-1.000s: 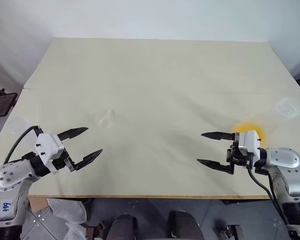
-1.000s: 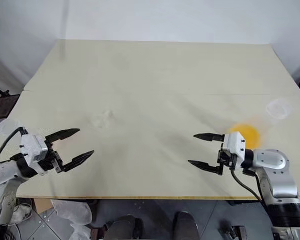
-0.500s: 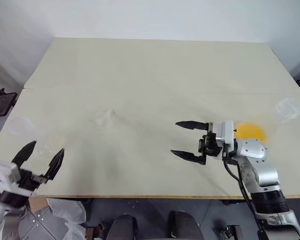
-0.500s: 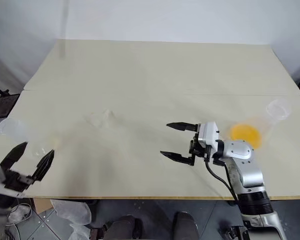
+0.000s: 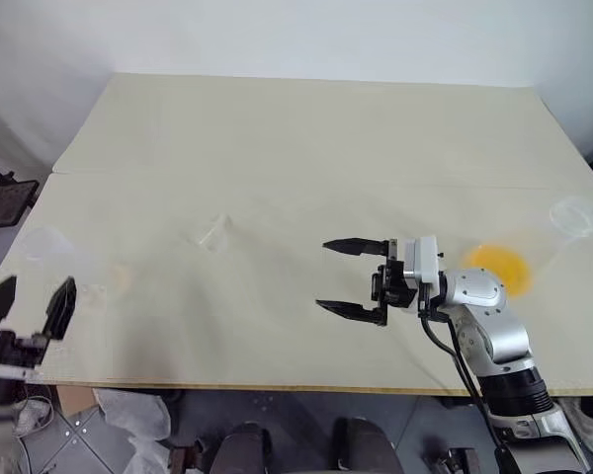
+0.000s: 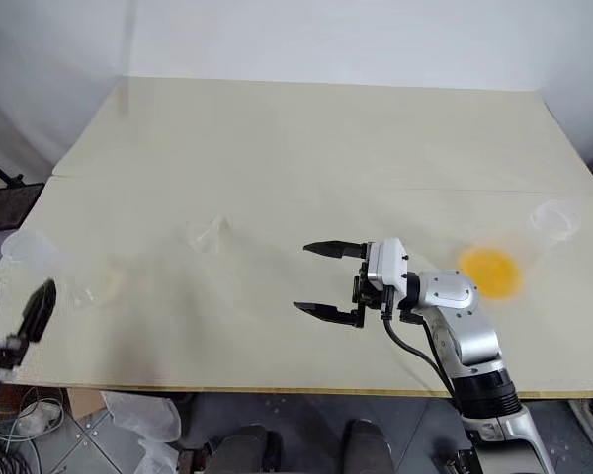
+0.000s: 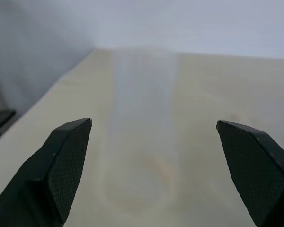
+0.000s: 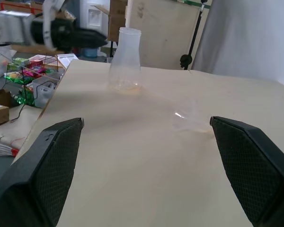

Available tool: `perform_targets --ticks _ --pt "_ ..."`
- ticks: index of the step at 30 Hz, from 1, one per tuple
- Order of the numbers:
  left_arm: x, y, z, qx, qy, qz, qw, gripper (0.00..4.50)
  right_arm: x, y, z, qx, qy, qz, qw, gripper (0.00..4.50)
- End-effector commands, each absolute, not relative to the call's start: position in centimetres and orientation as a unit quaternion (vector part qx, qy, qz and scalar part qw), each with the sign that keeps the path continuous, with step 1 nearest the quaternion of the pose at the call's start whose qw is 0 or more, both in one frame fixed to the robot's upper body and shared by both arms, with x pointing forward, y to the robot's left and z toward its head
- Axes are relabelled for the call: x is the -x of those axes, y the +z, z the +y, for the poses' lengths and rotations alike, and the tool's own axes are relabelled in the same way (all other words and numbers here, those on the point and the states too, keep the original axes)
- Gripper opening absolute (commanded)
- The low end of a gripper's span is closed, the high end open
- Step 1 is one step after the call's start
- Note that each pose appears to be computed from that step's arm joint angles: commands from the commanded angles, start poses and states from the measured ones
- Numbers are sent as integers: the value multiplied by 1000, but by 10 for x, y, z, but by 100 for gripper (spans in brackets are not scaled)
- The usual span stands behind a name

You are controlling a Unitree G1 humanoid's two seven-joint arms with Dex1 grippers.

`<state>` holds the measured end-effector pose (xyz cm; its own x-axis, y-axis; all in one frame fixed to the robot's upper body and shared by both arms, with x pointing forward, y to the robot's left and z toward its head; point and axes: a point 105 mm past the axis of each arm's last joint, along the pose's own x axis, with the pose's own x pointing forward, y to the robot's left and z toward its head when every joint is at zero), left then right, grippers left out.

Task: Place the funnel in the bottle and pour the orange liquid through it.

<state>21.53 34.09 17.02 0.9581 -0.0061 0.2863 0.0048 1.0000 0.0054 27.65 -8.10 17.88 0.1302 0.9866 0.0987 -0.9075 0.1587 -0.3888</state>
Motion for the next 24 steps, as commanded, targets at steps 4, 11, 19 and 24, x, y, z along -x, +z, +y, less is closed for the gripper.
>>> perform_targets --ticks 4,11,19,24 --pt "-241 174 349 -7 31 -114 993 450 -270 190 -82 129 630 -191 741 448" --pt "-265 176 346 8 36 -100 994 450 -268 189 -82 126 621 -191 750 448" --pt "-271 179 340 11 7 -94 995 243 -266 187 -81 125 614 -192 756 450" --pt "-276 203 325 9 -44 -145 988 236 -266 196 -85 126 592 -215 766 450"
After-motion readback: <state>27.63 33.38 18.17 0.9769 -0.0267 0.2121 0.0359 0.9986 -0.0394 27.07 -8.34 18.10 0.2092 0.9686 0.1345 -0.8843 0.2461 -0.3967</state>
